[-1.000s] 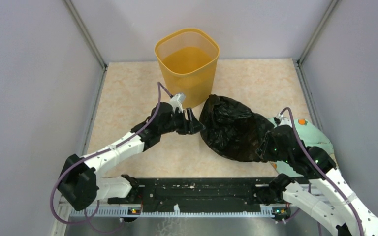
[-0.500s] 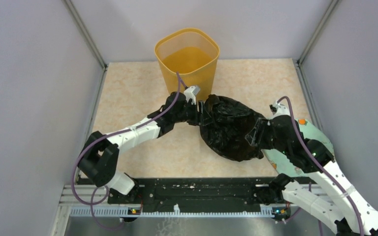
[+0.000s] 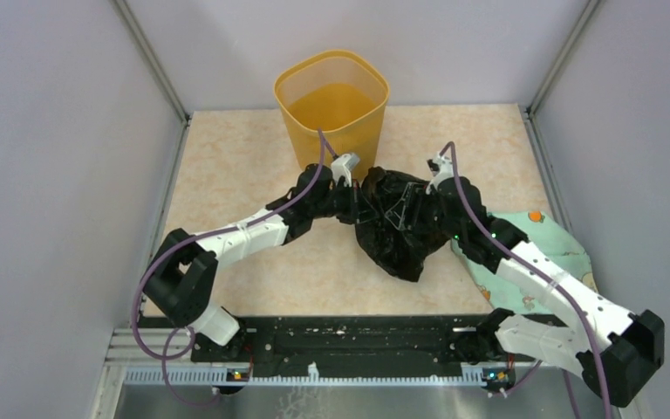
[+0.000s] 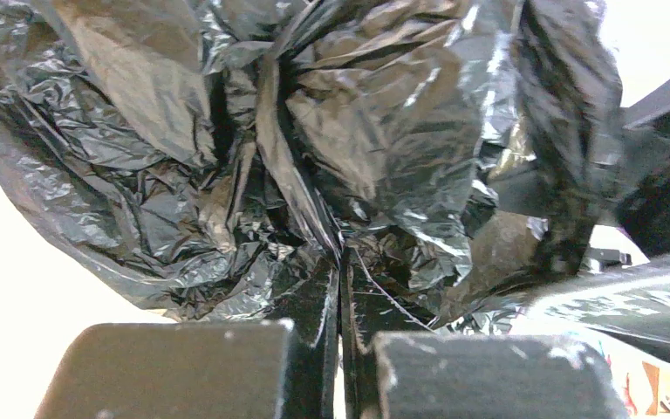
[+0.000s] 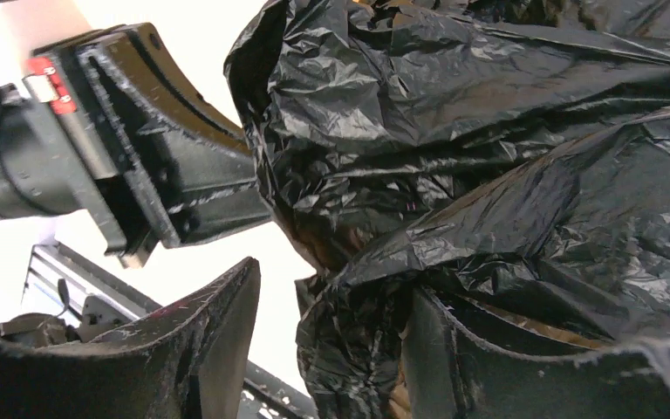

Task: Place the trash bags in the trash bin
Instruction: Unfold the trash bag at the center of the board.

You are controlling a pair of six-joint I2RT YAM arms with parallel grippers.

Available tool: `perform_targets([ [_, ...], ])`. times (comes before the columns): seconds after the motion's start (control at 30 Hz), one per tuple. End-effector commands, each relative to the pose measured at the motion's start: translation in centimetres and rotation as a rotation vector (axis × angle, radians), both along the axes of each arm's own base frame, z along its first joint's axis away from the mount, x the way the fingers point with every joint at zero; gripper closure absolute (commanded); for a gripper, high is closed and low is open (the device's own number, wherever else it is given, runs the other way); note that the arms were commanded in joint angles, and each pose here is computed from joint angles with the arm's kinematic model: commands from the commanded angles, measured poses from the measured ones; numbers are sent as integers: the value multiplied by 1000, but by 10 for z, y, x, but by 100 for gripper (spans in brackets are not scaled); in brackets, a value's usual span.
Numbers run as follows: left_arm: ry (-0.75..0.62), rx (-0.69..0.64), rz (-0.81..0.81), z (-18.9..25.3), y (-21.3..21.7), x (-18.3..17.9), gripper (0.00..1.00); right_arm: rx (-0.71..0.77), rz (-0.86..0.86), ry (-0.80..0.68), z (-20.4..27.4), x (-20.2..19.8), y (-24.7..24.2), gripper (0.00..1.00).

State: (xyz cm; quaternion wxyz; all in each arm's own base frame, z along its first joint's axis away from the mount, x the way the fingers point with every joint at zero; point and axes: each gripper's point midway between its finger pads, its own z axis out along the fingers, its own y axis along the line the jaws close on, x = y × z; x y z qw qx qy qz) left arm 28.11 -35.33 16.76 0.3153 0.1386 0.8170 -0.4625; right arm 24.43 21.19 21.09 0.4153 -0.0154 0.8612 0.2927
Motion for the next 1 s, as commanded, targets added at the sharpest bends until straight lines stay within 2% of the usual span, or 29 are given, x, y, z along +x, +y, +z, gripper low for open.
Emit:
perform_targets([
  [0.0, -94, -84, -38, 36, -6, -6, 100, 55, 18, -101, 9, 21, 23, 46],
  [0.13, -97, -76, -39, 38, -3, -9, 100, 46, 8, -91, -8, 28, 27, 56],
  [0.33, -101, -48, -42, 37, 3, -12, 100, 72, 20, -89, -11, 26, 34, 57],
  [0.37, -101, -48, -42, 37, 3, -13, 100, 74, 20, -93, -11, 26, 35, 60],
  [0.43, -102, -45, -37, 38, 6, -15, 100, 69, 21, -91, -12, 26, 35, 75],
  [0.5, -110, -39, -20, 42, 10, -16, 100, 32, 3, -73, -21, 28, 31, 98],
  [0.77, -191, -29, 50, 81, 41, -27, 100, -115, -123, -7, -50, 32, 1, 100],
  [0.97, -237, 4, 146, 95, 71, -33, 100, -145, -166, -7, -51, 30, -12, 100],
])
